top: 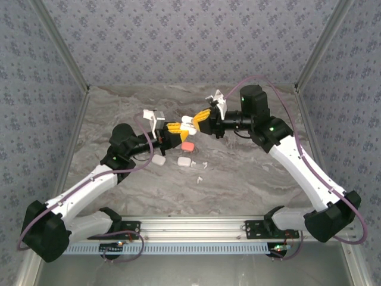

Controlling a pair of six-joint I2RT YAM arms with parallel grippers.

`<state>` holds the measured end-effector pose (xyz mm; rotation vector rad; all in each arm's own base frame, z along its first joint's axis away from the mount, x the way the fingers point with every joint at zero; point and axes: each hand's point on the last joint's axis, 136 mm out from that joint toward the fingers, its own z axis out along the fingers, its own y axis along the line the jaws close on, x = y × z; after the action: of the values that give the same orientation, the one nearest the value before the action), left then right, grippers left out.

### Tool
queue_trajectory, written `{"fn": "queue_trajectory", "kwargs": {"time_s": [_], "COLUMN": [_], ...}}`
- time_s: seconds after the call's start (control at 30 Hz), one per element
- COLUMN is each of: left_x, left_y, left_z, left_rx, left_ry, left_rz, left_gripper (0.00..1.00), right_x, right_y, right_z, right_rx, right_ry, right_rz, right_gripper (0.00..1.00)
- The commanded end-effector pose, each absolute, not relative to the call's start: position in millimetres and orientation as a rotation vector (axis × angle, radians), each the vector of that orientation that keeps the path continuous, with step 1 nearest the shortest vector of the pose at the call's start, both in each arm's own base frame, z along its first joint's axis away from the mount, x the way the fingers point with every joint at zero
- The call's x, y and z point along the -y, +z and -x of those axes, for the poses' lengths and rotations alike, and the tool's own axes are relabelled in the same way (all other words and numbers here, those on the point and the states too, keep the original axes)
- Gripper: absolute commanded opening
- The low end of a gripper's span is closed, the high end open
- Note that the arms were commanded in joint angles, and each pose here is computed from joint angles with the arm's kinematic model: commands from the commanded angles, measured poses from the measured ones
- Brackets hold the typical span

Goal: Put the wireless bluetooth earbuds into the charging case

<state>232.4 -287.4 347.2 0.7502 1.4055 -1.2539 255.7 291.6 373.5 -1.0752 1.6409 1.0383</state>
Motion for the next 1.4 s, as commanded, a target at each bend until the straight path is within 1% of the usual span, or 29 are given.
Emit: {"fn": "queue_trajectory", "kwargs": {"time_s": [0.0, 0.13, 0.23, 0.4, 0.47, 0.6, 0.8, 0.9, 1.0, 1.1, 1.27, 1.3, 1.37], "left_x": [288, 288, 287, 287, 287, 287, 286, 285, 282, 275, 265, 263, 258], "left_y": [373, 373, 373, 375, 375, 374, 369, 366, 363, 359, 355, 354, 350], "left_z": [-224, -224, -224, -224, -224, -224, -226, -230, -234, -238, -237, -236, -234], "left_rx": [-1.303, -1.306, -1.304, -1.298, -1.298, -1.3, -1.314, -1.328, -1.346, -1.365, -1.393, -1.397, -1.406], "left_ry": [-1.267, -1.267, -1.264, -1.268, -1.267, -1.267, -1.254, -1.235, -1.201, -1.141, -1.056, -1.048, -1.035], "left_rz": [-0.776, -0.774, -0.772, -0.768, -0.767, -0.769, -0.754, -0.739, -0.715, -0.686, -0.681, -0.678, -0.666], "left_gripper": [0.04, 0.04, 0.04, 0.04, 0.04, 0.04, 0.04, 0.04, 0.04, 0.04, 0.04, 0.04, 0.04], "right_x": [-294, -296, -298, -299, -299, -298, -277, -261, -244, -228, -203, -200, -200], "right_y": [366, 364, 364, 366, 370, 383, 400, 398, 382, 353, 273, 244, 206], "right_z": [-255, -255, -252, -251, -251, -252, -267, -276, -283, -289, -293, -289, -281], "right_rx": [-1.666, -1.67, -1.663, -1.682, -1.678, -1.662, -1.698, -1.748, -1.832, -1.949, -2.242, -2.319, -2.413], "right_ry": [1.023, 1.029, 1.054, 1.089, 1.103, 1.106, 1.03, 0.985, 0.931, 0.878, 0.719, 0.697, 0.679], "right_rz": [1.101, 1.108, 1.121, 1.13, 1.123, 1.104, 0.967, 0.87, 0.779, 0.679, 0.508, 0.485, 0.45], "right_gripper": [0.2, 0.2, 0.22, 0.29, 0.36, 0.45, 0.52, 0.53, 0.52, 0.52, 0.5, 0.49, 0.49]}}
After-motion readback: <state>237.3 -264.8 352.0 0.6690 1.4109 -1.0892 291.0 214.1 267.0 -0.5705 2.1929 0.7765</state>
